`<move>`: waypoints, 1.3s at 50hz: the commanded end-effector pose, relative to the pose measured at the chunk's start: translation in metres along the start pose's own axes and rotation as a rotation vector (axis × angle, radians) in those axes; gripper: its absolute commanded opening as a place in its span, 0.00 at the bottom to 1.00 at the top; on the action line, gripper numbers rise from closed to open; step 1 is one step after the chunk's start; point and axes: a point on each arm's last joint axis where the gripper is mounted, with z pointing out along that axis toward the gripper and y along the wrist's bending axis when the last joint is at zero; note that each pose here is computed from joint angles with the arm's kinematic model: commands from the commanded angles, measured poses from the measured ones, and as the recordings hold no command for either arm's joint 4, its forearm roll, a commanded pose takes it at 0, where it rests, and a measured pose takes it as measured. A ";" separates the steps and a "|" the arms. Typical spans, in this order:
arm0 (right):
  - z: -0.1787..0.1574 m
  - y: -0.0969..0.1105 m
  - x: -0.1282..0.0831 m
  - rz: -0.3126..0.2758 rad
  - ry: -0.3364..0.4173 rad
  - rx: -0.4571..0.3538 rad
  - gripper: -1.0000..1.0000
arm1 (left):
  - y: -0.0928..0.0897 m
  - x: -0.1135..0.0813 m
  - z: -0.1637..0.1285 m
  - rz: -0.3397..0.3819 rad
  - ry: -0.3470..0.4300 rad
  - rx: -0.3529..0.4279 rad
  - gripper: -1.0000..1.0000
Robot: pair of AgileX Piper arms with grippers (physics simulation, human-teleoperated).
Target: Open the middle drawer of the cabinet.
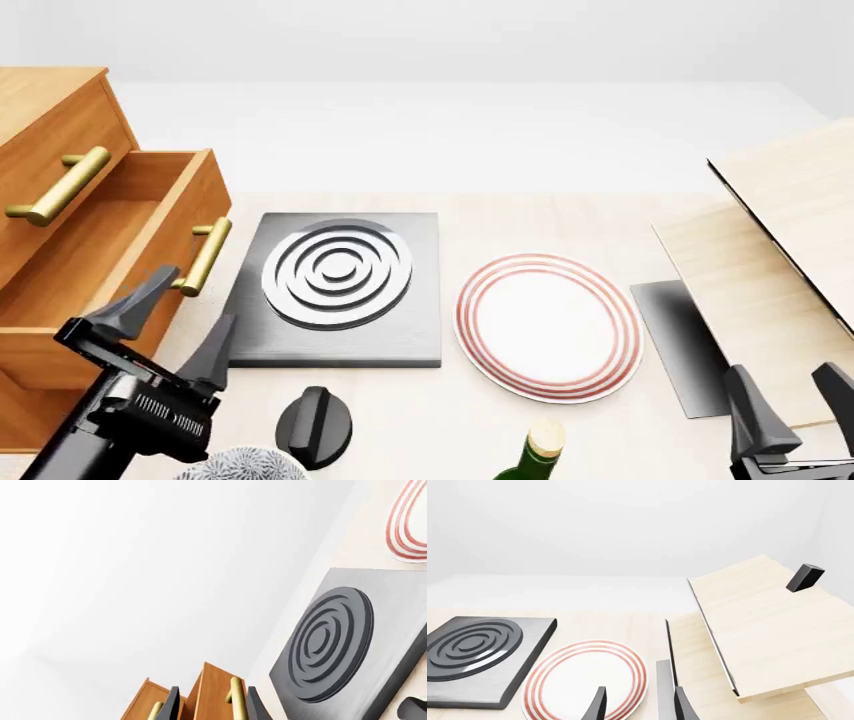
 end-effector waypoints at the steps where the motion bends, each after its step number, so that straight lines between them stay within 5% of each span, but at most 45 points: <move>1: -0.001 0.000 -0.001 0.002 -0.008 0.006 1.00 | 0.004 -0.011 -0.004 -0.063 -0.072 -0.021 1.00; 25: -0.001 0.000 -0.001 0.002 -0.008 0.006 1.00 | 0.025 -0.027 -0.029 -0.128 -0.167 -0.052 1.00; 44: -0.001 0.000 -0.001 0.002 -0.008 0.006 1.00 | 0.088 -0.045 -0.043 -0.424 -0.077 -0.004 1.00; 49: -0.001 0.000 -0.001 0.003 -0.008 0.006 1.00 | 0.094 -0.049 -0.040 -0.461 -0.071 0.016 1.00; 52: -0.001 0.000 -0.001 0.002 -0.008 0.006 1.00 | 0.101 -0.053 -0.034 -0.541 -0.032 0.074 1.00; 55: -0.001 0.000 -0.001 0.003 -0.008 0.006 1.00 | 0.105 -0.053 -0.037 -0.529 -0.045 0.046 1.00; 65: -0.001 0.000 -0.001 0.002 -0.008 0.006 1.00 | 0.127 -0.059 -0.024 -0.683 0.051 0.079 1.00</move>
